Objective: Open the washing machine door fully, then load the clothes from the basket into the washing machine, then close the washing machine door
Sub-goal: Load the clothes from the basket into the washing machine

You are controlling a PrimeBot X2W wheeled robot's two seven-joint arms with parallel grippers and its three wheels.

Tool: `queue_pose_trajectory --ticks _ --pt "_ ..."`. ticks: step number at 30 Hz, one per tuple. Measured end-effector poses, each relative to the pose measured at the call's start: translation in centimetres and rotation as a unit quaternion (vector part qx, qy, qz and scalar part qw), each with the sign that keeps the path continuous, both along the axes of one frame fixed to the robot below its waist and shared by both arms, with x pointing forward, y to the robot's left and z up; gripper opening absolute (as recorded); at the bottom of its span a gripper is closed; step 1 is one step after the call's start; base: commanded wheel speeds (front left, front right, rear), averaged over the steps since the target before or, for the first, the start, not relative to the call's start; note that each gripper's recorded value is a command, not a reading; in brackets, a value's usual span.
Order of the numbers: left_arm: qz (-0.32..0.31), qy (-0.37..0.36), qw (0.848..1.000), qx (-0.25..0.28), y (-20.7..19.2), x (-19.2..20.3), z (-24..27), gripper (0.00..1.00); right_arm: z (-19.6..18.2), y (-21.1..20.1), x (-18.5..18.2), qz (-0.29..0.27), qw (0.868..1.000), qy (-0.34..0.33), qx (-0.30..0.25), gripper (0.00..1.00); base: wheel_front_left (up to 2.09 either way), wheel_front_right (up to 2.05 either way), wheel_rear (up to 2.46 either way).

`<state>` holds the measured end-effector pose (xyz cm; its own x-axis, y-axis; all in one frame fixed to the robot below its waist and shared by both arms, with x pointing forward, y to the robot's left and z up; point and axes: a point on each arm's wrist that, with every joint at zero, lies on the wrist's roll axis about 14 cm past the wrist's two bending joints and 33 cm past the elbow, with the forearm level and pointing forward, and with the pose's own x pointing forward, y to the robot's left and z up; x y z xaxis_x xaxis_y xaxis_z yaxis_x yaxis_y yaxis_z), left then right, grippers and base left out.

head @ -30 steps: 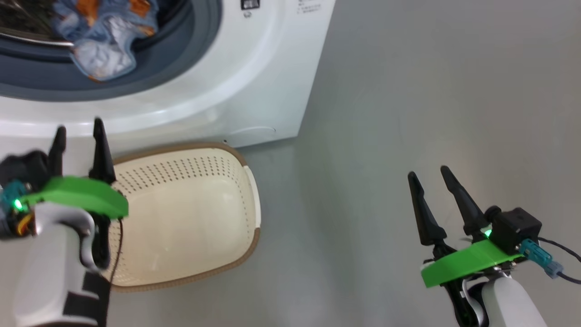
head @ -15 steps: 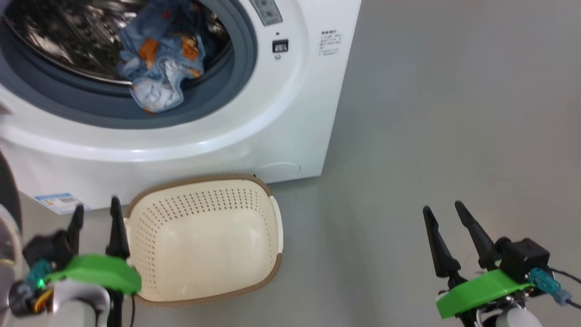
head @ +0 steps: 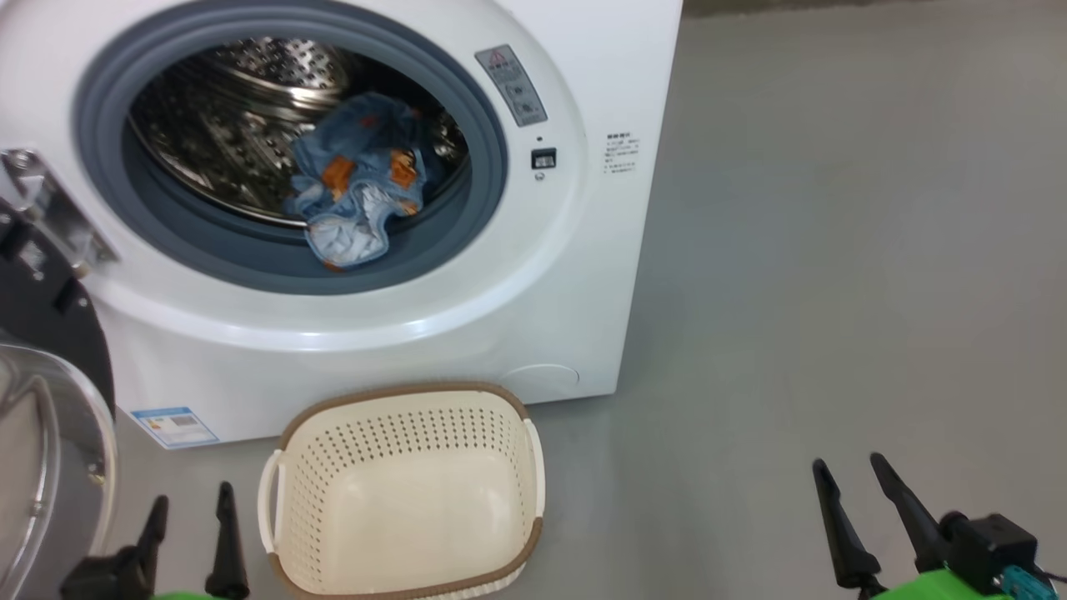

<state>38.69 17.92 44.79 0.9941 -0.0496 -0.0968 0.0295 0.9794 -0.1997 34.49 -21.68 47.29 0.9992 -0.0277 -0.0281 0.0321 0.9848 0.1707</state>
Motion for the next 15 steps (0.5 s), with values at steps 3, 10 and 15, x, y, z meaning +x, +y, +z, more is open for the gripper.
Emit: queue_pose_trajectory --ticks 3,10,15 --pt "0.0 -0.011 1.0 0.002 0.2 -1.3 0.7 1.0 0.0 -0.5 -0.8 -0.007 1.0 0.0 0.0 1.0 0.0 0.0 0.0" --pt "0.009 -0.014 1.0 -0.004 0.7 -2.2 0.9 1.0 0.1 -0.5 -1.0 -0.008 1.0 -0.003 0.001 1.0 0.0 0.0 0.0" --pt "0.007 -0.015 1.0 -0.004 0.6 -2.2 1.0 1.0 0.2 -0.6 -1.0 -0.009 1.0 -0.003 0.001 1.0 0.0 0.0 0.0"
